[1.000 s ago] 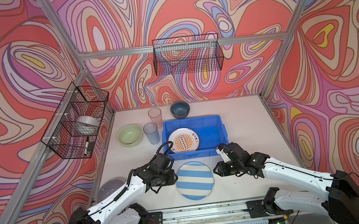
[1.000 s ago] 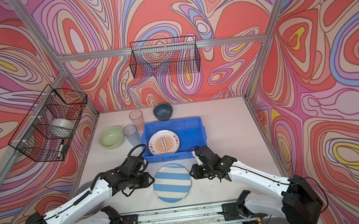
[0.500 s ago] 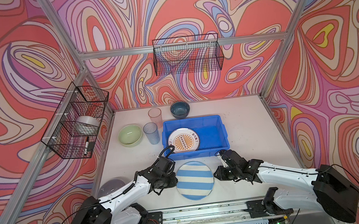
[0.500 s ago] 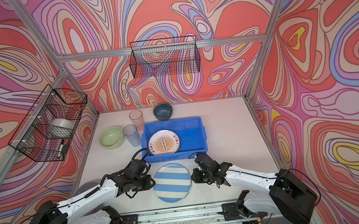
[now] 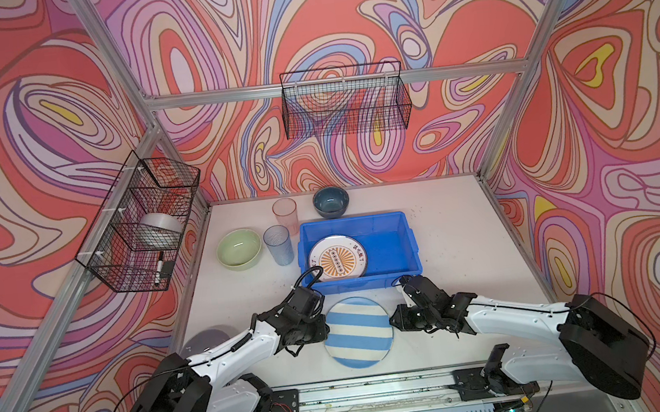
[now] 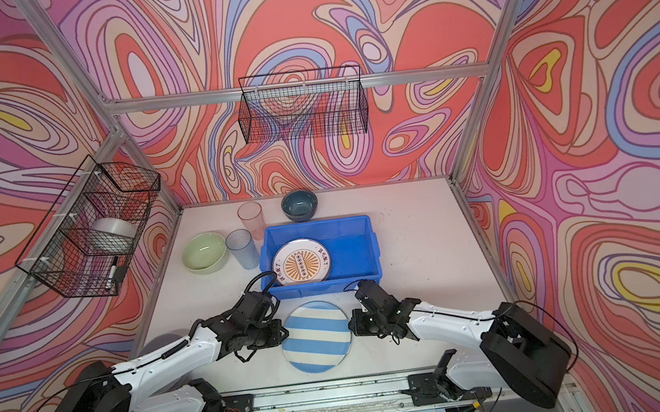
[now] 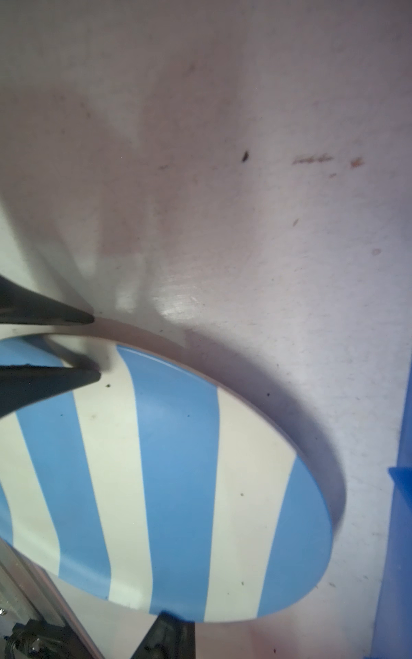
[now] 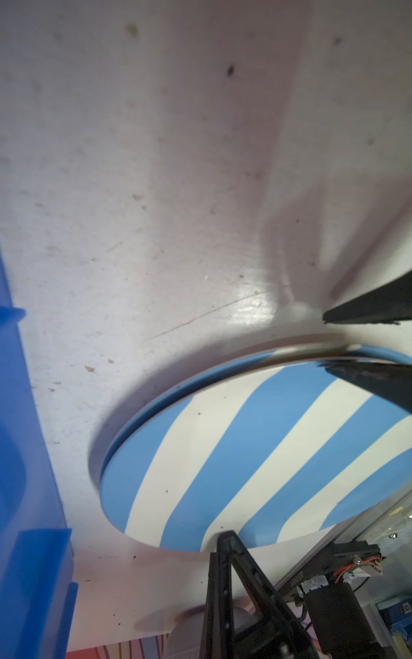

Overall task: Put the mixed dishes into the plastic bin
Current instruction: 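Move both grippers down to opposite rims of the blue-and-white striped plate, then lower both grippers onto the striped plate rims and pinch them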

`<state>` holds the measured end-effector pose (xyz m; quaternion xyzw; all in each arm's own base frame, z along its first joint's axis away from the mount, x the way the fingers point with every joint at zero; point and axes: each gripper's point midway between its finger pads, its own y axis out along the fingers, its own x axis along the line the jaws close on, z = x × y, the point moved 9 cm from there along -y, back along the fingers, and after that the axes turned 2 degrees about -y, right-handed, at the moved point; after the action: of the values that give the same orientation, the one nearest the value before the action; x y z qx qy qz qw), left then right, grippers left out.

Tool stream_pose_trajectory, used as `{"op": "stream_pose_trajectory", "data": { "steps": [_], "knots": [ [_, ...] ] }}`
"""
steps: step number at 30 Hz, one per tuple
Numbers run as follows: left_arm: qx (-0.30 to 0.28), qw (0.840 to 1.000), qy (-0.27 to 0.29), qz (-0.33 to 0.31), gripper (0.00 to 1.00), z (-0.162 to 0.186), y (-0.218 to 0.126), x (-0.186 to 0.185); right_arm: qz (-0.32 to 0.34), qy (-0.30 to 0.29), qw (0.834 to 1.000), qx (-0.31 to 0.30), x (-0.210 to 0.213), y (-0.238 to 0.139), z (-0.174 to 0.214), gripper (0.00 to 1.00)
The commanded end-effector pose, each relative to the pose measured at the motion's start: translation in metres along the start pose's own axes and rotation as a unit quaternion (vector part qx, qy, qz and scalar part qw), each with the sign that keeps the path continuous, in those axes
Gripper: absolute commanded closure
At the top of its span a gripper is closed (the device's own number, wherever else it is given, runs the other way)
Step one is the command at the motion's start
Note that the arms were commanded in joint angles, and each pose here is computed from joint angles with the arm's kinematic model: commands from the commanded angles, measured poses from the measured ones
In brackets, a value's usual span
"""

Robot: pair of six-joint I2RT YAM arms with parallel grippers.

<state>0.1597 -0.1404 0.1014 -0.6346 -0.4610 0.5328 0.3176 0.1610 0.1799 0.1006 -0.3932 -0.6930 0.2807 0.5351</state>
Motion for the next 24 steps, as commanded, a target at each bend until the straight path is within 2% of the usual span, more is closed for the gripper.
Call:
{"op": "stream_pose_trajectory", "data": {
  "steps": [1, 15, 24],
  "knots": [
    [0.011, 0.999, -0.01, -0.028, 0.87, 0.007, 0.005, 0.011, -0.015, -0.008, 1.0, -0.003, 0.006, 0.003, -0.003, 0.79],
    [0.007, 0.999, -0.013, -0.03, 0.9, 0.011, 0.004, 0.014, 0.007, -0.023, 1.0, 0.0, 0.01, -0.007, -0.006, 0.78],
    [0.009, 0.999, -0.013, -0.031, 0.9, 0.012, 0.004, 0.015, -0.006, -0.026, 1.0, 0.005, 0.012, -0.005, -0.006, 0.79]
  ]
}}
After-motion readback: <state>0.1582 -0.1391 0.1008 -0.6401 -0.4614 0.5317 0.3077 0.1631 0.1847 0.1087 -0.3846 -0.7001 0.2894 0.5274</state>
